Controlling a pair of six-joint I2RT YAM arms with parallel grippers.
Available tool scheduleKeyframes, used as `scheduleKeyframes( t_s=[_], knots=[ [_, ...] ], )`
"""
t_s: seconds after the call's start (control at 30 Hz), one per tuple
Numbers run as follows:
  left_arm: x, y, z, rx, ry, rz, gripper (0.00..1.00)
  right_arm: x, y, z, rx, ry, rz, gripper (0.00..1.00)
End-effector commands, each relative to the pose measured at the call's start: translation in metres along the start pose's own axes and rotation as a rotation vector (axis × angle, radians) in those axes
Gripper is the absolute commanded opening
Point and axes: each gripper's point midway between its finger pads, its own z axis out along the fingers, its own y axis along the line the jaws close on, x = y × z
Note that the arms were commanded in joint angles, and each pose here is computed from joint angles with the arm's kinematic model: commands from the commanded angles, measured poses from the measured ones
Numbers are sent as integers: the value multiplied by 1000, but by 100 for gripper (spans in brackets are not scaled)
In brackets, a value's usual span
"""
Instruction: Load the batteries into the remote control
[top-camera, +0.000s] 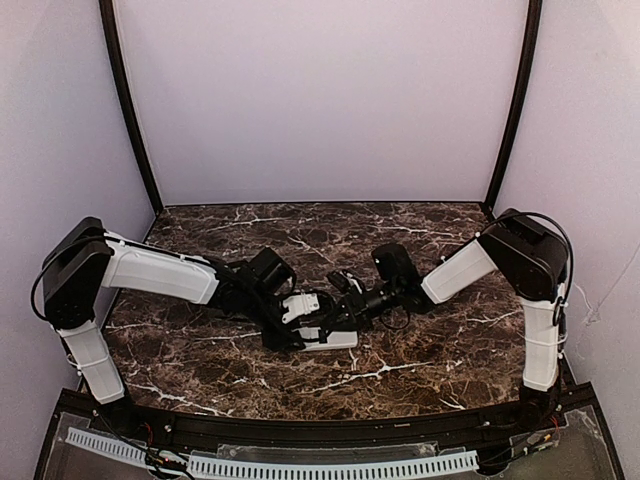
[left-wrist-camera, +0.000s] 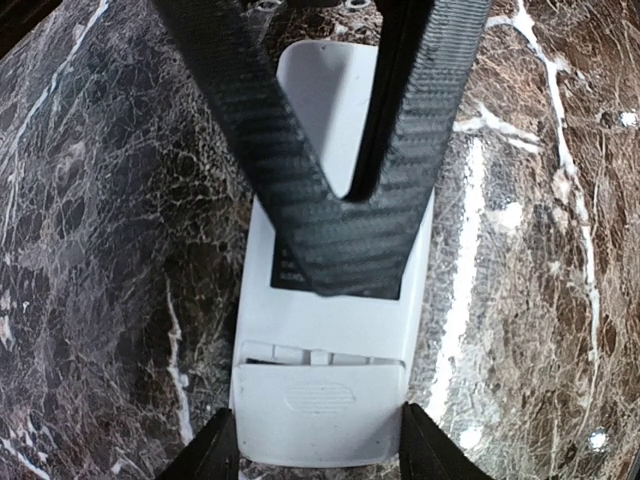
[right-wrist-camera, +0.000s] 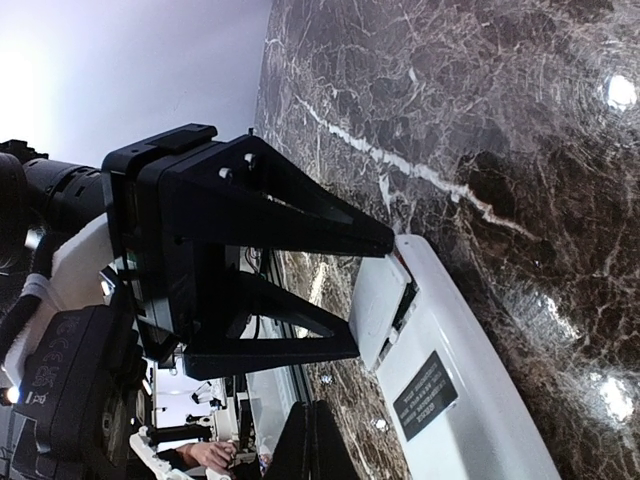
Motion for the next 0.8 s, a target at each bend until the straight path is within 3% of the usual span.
scheduleKeyframes(
  t_s=[0.0, 0.6, 0.77],
  knots=[
    [-1, 4, -13, -34, 26, 28, 53, -1, 0, 3, 6, 4, -20, 0],
    [-15, -3, -22, 38, 10, 141, 55, -13, 14, -33, 45, -96, -96, 0],
    [-8, 3, -23, 35, 29, 134, 55, 1, -2, -44, 155, -93, -72, 18]
  ],
)
